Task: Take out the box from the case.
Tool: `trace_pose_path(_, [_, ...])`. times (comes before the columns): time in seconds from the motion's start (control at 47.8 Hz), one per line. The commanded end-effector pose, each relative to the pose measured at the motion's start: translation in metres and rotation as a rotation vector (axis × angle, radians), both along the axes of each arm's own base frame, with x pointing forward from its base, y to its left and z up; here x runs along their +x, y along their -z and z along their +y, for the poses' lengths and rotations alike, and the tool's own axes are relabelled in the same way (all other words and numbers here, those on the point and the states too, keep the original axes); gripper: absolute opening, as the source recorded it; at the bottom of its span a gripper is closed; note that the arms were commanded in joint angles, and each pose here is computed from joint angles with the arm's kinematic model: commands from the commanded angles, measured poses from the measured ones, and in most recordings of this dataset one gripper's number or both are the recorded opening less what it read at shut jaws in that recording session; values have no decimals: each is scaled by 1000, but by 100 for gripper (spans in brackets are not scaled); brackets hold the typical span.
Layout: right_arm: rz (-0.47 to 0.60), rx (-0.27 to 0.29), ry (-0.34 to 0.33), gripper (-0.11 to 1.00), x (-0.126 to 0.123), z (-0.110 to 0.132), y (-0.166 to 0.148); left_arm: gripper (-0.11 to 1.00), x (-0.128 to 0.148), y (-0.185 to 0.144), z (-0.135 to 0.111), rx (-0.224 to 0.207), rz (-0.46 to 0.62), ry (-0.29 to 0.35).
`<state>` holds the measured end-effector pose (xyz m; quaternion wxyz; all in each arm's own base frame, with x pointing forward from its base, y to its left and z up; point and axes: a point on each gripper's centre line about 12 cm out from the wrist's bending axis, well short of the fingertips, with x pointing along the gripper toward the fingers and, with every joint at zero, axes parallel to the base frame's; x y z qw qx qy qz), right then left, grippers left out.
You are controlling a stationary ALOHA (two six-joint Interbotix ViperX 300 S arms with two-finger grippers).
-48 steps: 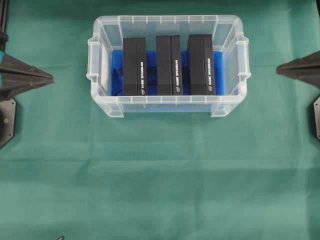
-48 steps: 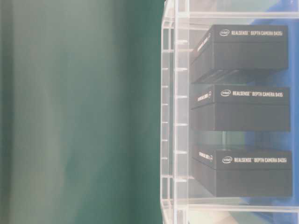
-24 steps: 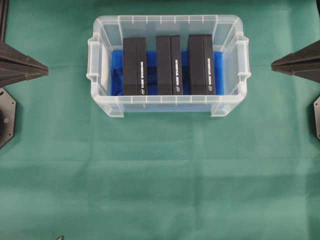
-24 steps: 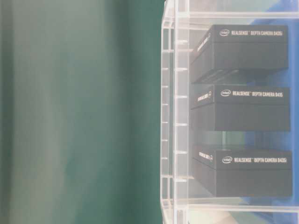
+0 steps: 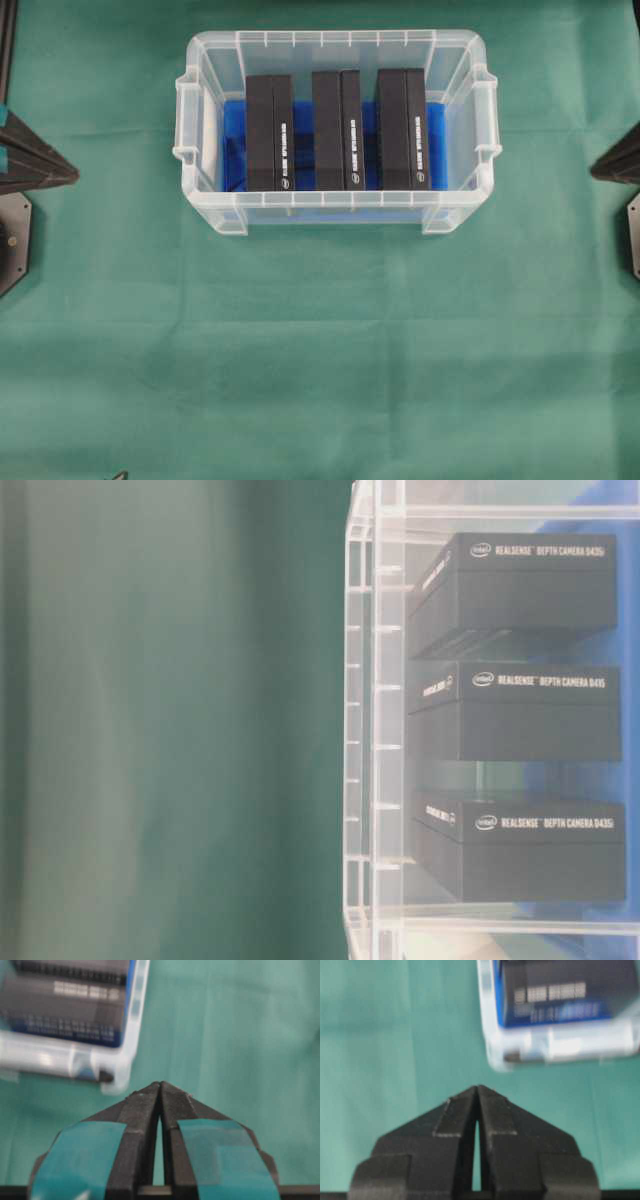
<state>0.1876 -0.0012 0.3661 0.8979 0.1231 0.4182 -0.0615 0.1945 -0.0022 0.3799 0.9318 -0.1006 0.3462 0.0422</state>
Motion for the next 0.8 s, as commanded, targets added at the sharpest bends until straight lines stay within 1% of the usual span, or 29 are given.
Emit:
trace_pose_path(0.0, [63, 19, 20, 1, -7, 0, -9, 1, -2, -8, -1, -24, 50, -21])
trace_pose_path(0.084, [128, 45, 51, 1, -12, 1, -9, 1, -5, -4, -1, -61, 125, -62])
trace_pose_path(0.188, [181, 93, 84, 1, -15, 3, -7, 1, -6, -1, -1, -96, 177, -105])
trace_pose_path(0.251, [209, 136, 107, 1, -14, 6, -6, 1, -5, 0, -1, -122, 194, -133])
trace_pose_path(0.356, [240, 184, 140, 1, -10, 9, -3, 1, -3, 1, -1, -158, 205, -176])
trace_pose_path(0.482, [299, 219, 187, 1, -7, 10, 3, 1, -2, 2, -1, -208, 212, -229])
trace_pose_path(0.523, [330, 232, 214, 1, -7, 11, 5, 1, -2, 2, -1, -229, 210, -251])
trace_pose_path(0.586, [361, 244, 249, 1, -7, 10, 7, 1, -2, 2, -1, -267, 211, -290])
trace_pose_path(0.67, [395, 262, 321, 1, -7, 8, 10, 1, -2, 2, -1, -335, 206, -365])
trace_pose_path(0.754, [400, 306, 428, 1, -5, 6, 11, 1, -2, 2, -1, -407, 204, -443])
trace_pose_path(0.775, [397, 316, 459, 1, -5, 5, 11, 1, -2, 2, -1, -438, 202, -478])
